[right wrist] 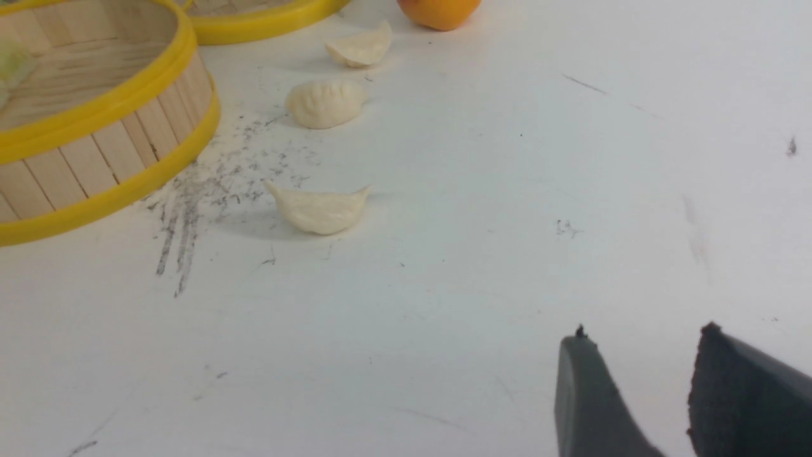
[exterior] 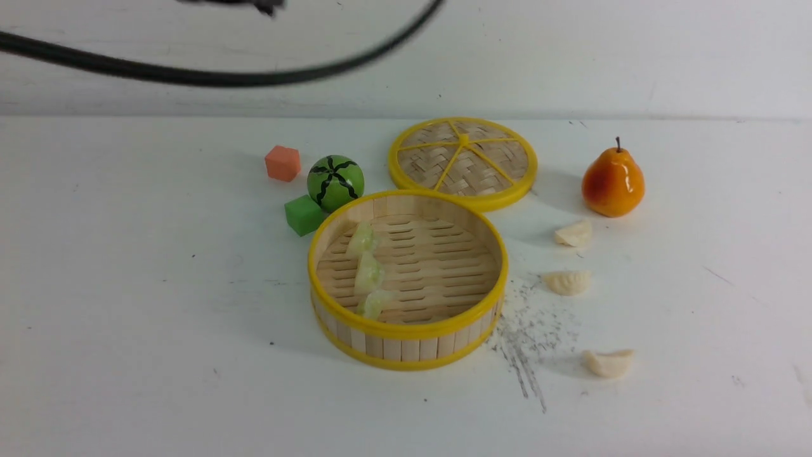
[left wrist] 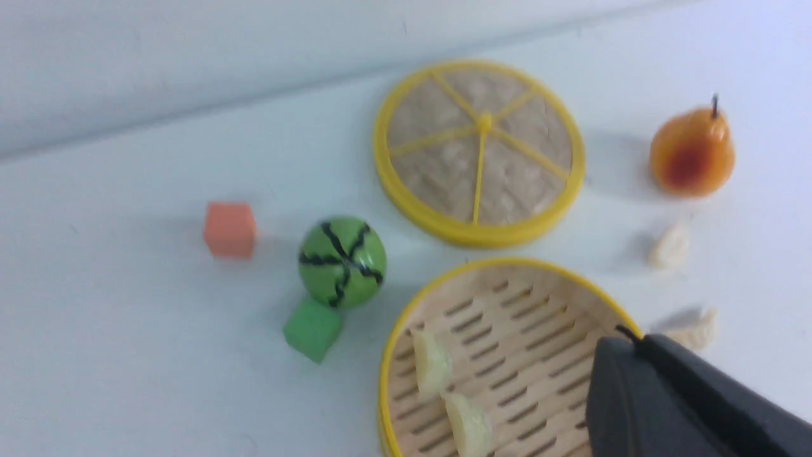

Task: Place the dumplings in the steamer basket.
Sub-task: Use the right arm to grab a dumpling

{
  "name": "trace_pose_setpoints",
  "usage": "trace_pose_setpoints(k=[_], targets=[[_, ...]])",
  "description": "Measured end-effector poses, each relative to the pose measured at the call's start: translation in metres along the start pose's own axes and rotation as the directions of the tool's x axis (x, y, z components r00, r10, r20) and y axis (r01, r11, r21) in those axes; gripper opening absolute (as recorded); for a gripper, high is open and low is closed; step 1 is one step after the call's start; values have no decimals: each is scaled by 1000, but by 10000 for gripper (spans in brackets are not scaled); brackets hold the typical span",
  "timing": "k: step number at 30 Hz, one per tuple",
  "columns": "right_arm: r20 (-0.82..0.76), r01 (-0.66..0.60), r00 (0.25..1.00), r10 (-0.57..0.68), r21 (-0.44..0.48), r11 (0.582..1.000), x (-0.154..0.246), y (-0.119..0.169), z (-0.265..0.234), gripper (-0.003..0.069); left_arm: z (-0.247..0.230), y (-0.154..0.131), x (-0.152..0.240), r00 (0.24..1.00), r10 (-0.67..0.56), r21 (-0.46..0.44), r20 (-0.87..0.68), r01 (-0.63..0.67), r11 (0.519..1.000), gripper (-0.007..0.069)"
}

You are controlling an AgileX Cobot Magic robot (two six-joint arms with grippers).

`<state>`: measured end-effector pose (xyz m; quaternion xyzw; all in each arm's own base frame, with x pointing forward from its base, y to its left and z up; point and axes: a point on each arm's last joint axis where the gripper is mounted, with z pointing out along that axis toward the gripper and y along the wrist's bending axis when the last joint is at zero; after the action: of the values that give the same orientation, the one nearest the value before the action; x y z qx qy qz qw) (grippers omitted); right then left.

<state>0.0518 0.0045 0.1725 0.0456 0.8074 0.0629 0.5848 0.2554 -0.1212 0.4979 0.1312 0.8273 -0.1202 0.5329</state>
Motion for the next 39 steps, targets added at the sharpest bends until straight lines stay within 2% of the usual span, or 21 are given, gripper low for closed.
trace_pose_setpoints(k=[3,8,14,15,19,22,26,31,34,37,38,39], targets=[[0,0,1000,0,0,1000,0,0,0,239,-65,6,0,988,-2,11,152,1,1000,-13],[0,0,1000,0,0,1000,0,0,0,239,-106,13,42,980,0,20,200,-4,1000,-13],[0,0,1000,0,0,1000,0,0,0,239,-76,21,127,997,66,-19,50,-65,998,-13],[0,0,1000,0,0,1000,0,0,0,239,-63,22,150,997,76,-19,-7,-77,997,-13],[0,0,1000,0,0,1000,0,0,0,239,-37,23,200,994,94,4,-58,-94,996,-13],[0,0,1000,0,0,1000,0,0,0,239,-27,21,214,995,98,34,24,-99,994,-13],[0,0,1000,0,0,1000,0,0,0,239,-25,18,213,985,94,63,148,-104,993,-13],[32,4,999,-4,1,1000,-2,0,0,239,-25,17,210,979,92,69,184,-106,992,-13],[153,-12,988,13,-7,1000,-12,0,0,239,-25,17,211,980,85,71,181,-99,993,-13],[405,-23,914,27,-14,1000,-35,0,-7,239,-25,17,211,980,82,72,181,-97,993,-13],[405,-23,914,29,-19,1000,-35,0,-7,239,-25,17,211,980,82,72,181,-97,993,-13],[505,-53,861,65,-39,998,-44,0,-11,239,-25,17,211,980,82,72,181,-97,993,-13]])
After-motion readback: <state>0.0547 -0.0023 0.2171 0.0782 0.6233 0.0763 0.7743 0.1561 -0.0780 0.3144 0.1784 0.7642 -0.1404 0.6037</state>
